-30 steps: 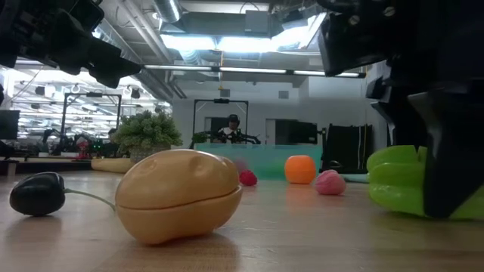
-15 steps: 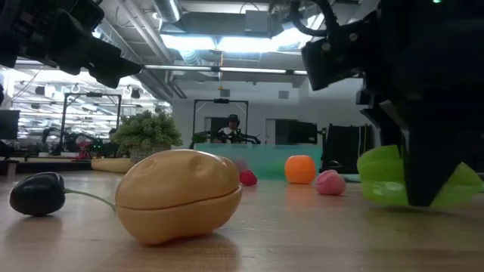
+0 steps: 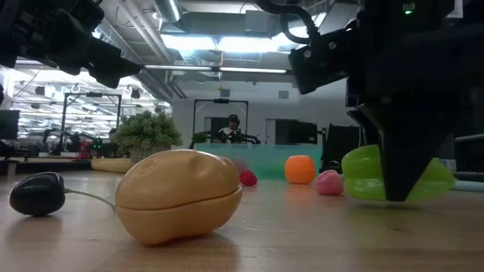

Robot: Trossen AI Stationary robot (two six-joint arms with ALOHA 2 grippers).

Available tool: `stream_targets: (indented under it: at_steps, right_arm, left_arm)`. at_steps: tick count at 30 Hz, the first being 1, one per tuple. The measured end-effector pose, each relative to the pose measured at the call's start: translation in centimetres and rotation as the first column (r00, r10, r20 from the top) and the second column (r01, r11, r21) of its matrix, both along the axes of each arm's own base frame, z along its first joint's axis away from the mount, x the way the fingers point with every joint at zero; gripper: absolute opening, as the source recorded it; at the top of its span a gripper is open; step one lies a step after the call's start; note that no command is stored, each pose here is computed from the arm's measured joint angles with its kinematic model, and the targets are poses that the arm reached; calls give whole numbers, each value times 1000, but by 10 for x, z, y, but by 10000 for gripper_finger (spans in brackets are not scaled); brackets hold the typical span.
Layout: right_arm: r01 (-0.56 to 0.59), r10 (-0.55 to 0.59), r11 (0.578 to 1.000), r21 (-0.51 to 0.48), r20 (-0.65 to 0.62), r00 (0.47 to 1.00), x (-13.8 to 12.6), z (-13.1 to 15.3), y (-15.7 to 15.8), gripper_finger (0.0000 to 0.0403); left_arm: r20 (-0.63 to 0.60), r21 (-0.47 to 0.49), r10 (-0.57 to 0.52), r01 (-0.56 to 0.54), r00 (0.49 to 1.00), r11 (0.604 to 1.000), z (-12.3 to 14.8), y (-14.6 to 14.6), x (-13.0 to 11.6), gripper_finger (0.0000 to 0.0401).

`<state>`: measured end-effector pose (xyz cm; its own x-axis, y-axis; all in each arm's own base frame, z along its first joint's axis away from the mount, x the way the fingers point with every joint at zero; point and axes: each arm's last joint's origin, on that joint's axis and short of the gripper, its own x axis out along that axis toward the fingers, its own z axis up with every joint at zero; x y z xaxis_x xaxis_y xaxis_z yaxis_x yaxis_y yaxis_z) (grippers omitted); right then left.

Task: Pick and placing Produce into tupperware
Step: Put the star fruit into the blue bin

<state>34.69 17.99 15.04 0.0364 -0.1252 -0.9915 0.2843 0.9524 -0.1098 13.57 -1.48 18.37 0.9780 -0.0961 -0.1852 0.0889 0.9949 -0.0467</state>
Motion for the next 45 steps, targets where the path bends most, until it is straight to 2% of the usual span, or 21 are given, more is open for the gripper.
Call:
stream_targets:
  at_steps: [6,11,19,25,29,35,39,45]
  right_arm:
    - [-50,50,999,-5,30,998,9,17,1,216]
    - [-57,70,990,-127,101,993,6,58,-7,216]
    - [-4,80,967,-254,291,953,-22,119,-28,216]
    - [45,71,953,-300,366,928,-51,125,-48,216]
    - [81,47,962,-261,451,892,-70,110,-61,216]
    - [108,22,977,-182,596,803,-96,91,-81,216]
    - [75,57,985,-155,704,708,-109,90,-91,216]
    - [46,124,982,-181,816,564,-127,97,-108,216]
  left_arm:
    - [-5,1,0,0,1000,1000,0,0,0,228]
    - [-9,1,-1,1,1000,1000,-1,0,0,228]
    - [-26,3,0,0,1000,1000,-2,0,0,228]
    - [-25,2,0,0,1000,1000,-2,0,0,228]
    - [-25,2,0,0,1000,1000,-2,0,-1,228]
    - [-25,2,0,0,1000,1000,-2,0,0,228]
    - [-25,2,0,0,1000,1000,-2,0,0,228]
    - [-24,2,0,0,1000,1000,-2,0,0,228]
